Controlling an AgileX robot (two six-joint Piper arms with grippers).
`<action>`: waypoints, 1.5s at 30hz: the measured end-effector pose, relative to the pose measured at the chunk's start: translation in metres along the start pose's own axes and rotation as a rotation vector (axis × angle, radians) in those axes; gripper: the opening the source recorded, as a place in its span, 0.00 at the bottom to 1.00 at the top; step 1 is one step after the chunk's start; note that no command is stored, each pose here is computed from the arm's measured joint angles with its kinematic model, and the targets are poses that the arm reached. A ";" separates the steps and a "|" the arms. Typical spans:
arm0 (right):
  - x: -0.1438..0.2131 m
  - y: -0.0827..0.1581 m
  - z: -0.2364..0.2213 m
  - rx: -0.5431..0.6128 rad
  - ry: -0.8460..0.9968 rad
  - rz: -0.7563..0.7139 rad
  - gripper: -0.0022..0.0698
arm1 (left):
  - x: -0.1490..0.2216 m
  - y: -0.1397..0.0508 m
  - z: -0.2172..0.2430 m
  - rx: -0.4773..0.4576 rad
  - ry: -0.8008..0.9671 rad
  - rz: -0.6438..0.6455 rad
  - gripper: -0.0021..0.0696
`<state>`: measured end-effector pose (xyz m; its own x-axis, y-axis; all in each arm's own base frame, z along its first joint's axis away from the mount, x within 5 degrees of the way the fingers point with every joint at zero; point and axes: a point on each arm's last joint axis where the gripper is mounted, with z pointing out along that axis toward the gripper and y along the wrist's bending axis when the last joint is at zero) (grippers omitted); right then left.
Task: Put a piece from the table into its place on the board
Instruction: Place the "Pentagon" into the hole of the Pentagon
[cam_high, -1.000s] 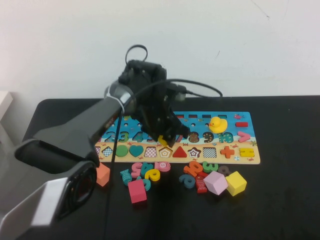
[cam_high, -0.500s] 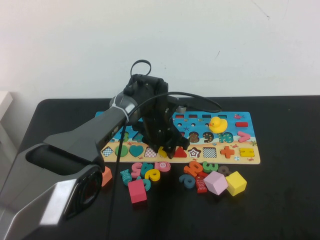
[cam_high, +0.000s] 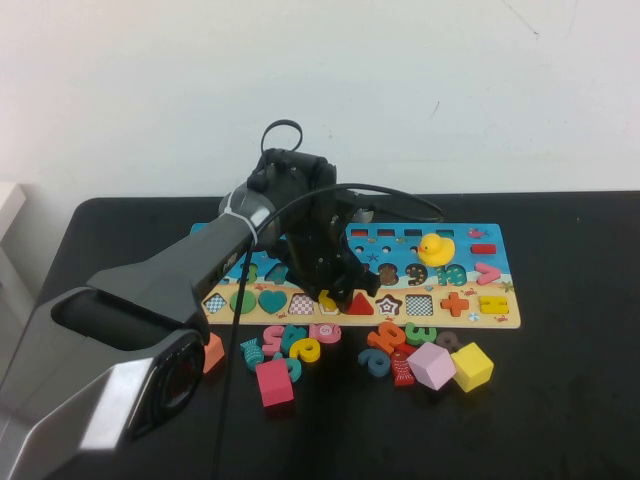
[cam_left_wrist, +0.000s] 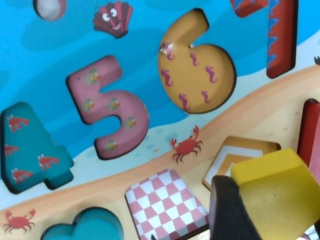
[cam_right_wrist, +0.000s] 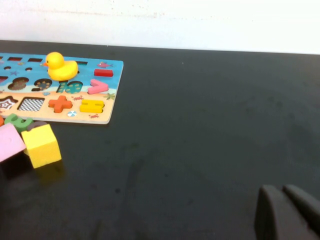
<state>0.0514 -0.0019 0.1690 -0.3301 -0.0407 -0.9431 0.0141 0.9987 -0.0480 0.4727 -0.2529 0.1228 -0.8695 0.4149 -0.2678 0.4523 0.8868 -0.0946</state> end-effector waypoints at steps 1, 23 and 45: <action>0.000 0.000 0.000 0.000 0.000 0.000 0.06 | 0.000 0.000 0.000 0.000 -0.002 0.000 0.46; 0.000 0.000 0.000 0.000 0.000 0.000 0.06 | 0.001 0.000 0.000 0.000 0.006 0.000 0.52; 0.000 0.000 0.000 0.000 0.000 0.000 0.06 | -0.025 -0.004 -0.035 0.003 -0.142 0.042 0.04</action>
<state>0.0514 -0.0019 0.1690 -0.3301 -0.0407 -0.9431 0.0141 0.9987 -0.0480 0.4855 -0.2595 0.1633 -0.8129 0.4186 -0.4048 0.4885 0.8686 -0.0828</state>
